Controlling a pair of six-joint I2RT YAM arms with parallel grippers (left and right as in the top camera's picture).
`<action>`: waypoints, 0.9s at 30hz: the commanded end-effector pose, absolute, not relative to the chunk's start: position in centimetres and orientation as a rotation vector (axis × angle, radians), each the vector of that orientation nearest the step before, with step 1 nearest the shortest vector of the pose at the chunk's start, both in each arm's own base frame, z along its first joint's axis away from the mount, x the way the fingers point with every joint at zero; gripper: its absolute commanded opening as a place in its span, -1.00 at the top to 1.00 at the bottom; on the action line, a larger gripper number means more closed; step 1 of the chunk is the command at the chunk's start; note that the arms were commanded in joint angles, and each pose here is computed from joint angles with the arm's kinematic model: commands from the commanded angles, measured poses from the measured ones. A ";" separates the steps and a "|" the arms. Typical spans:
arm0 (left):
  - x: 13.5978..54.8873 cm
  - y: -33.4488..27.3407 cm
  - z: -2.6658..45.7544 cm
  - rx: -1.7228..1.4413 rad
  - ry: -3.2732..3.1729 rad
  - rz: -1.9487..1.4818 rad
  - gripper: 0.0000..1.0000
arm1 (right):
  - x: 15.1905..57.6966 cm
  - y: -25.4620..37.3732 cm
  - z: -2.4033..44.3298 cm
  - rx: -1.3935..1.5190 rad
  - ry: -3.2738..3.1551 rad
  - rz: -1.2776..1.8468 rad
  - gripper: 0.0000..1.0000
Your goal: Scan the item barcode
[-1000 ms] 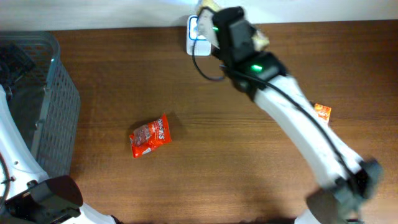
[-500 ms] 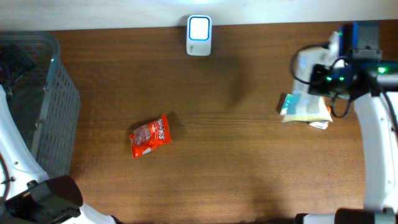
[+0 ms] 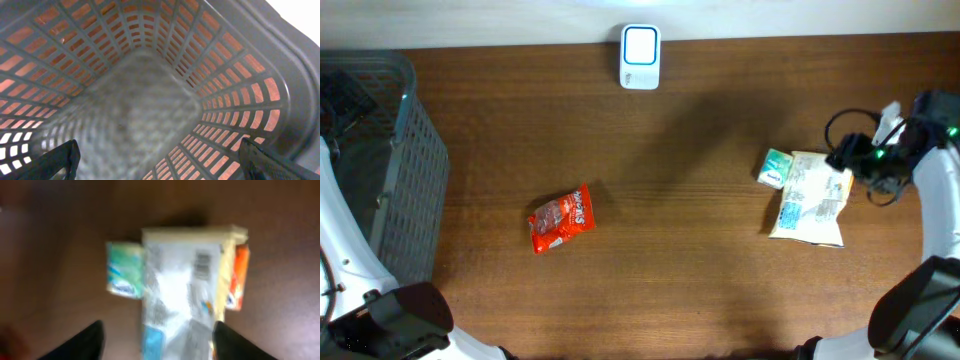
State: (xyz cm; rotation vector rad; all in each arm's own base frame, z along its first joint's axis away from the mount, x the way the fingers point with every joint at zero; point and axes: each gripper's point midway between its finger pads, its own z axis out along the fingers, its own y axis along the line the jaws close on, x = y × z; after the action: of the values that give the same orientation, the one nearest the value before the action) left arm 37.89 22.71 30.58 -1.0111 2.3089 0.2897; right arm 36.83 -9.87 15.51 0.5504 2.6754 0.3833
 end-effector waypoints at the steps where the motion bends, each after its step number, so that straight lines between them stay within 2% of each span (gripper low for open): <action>1: 37.8 22.8 30.6 -1.025 2.301 0.291 -0.98 | 40.2 -5.7 24.7 0.289 2.485 0.530 -0.98; 3: 37.8 22.8 30.6 -1.025 2.301 0.291 -0.98 | 41.3 -1.2 26.7 0.127 2.433 0.641 -0.97; 5: 37.8 22.8 30.6 -1.025 2.301 0.291 -0.98 | 41.9 3.9 26.7 -0.038 2.427 0.716 -0.97; 10: 37.8 22.8 30.6 -1.024 2.300 0.291 -0.98 | 41.7 15.9 21.6 -0.247 2.573 0.897 -0.98; 14: 37.8 22.8 30.6 -1.025 2.301 0.291 -0.98 | 38.9 25.0 14.3 -0.378 2.781 1.009 -0.57; 20: 37.8 22.8 30.6 -1.024 2.300 0.291 -0.98 | 33.1 33.8 5.8 -0.559 2.987 1.068 -0.23; 23: 37.8 22.8 30.6 -1.024 2.300 0.291 -0.98 | 31.3 36.5 4.6 -0.658 2.976 1.140 -0.15; 27: 37.8 22.8 30.6 -1.025 2.300 0.292 -0.98 | 31.1 38.0 5.0 -0.715 2.914 1.172 -0.13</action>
State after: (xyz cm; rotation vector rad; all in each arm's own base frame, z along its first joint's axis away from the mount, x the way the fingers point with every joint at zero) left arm 37.89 22.71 30.58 -1.0110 2.3090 0.2892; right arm 31.09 37.44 4.21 -0.7164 2.9403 1.1135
